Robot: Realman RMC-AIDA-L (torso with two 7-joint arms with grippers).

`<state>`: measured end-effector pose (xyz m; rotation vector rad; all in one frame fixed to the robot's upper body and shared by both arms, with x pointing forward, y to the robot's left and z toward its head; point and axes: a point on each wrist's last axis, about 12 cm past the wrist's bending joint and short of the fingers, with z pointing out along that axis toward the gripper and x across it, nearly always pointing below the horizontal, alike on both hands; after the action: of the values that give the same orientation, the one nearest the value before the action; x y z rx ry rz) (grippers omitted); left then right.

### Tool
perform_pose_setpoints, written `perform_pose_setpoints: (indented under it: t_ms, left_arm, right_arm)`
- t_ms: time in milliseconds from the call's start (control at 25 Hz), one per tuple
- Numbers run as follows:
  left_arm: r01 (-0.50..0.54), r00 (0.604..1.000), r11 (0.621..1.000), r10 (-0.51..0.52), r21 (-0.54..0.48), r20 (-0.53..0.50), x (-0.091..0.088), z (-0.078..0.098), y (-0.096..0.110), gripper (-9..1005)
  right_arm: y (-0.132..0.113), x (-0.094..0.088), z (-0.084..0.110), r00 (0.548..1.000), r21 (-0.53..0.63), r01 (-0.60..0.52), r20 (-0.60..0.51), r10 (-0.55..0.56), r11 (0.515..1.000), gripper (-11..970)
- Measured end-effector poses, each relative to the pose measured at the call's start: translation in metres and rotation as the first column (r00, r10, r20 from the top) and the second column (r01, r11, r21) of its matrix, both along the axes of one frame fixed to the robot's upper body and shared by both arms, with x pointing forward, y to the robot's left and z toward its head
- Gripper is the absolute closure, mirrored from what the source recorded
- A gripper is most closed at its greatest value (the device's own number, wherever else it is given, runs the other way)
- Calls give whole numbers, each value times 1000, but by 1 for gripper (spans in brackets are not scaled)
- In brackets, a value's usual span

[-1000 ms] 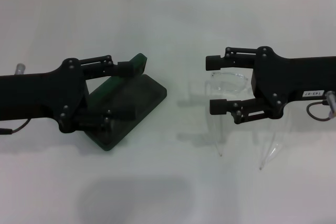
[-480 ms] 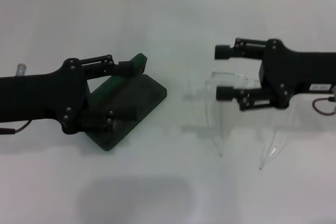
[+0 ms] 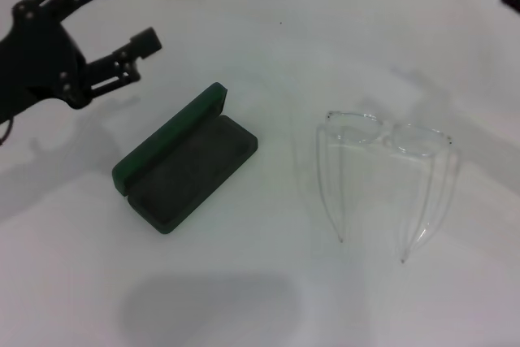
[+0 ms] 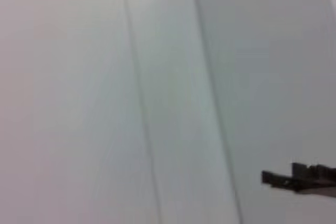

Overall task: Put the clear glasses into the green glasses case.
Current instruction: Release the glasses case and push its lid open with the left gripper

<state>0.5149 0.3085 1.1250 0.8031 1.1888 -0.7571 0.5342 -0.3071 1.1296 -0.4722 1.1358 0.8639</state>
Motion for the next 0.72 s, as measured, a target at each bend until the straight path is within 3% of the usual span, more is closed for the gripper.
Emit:
perform_pose_setpoints:
  t_ms: [200,280,400,480,560,720]
  left_arm:
    - [-31,993,999,27,-36,-113,14,15,7,163]
    - [-32,993,998,25,-61,-112,19,31,10,163]
    - [-8,994,1000,6,-18,-109,27,59,7,164]
    - [-2,986,999,9,40,-168,35,74,-1,165]
    - [-27,966,986,67,163,-249,47,88,-14,167]
    - [-77,913,909,229,410,-337,64,98,-38,174]
  right_arm:
    - [-17,8,-4,995,-107,81,-43,-86,991,155]
    - [-27,16,-4,990,-179,103,-80,-119,978,157]
    - [-43,31,-3,974,-289,115,-154,-165,950,162]
    - [-50,37,-3,964,-333,116,-187,-186,936,169]
    - [-54,40,-2,958,-354,122,-201,-203,927,176]
    - [-54,41,-3,955,-358,131,-206,-215,925,178]
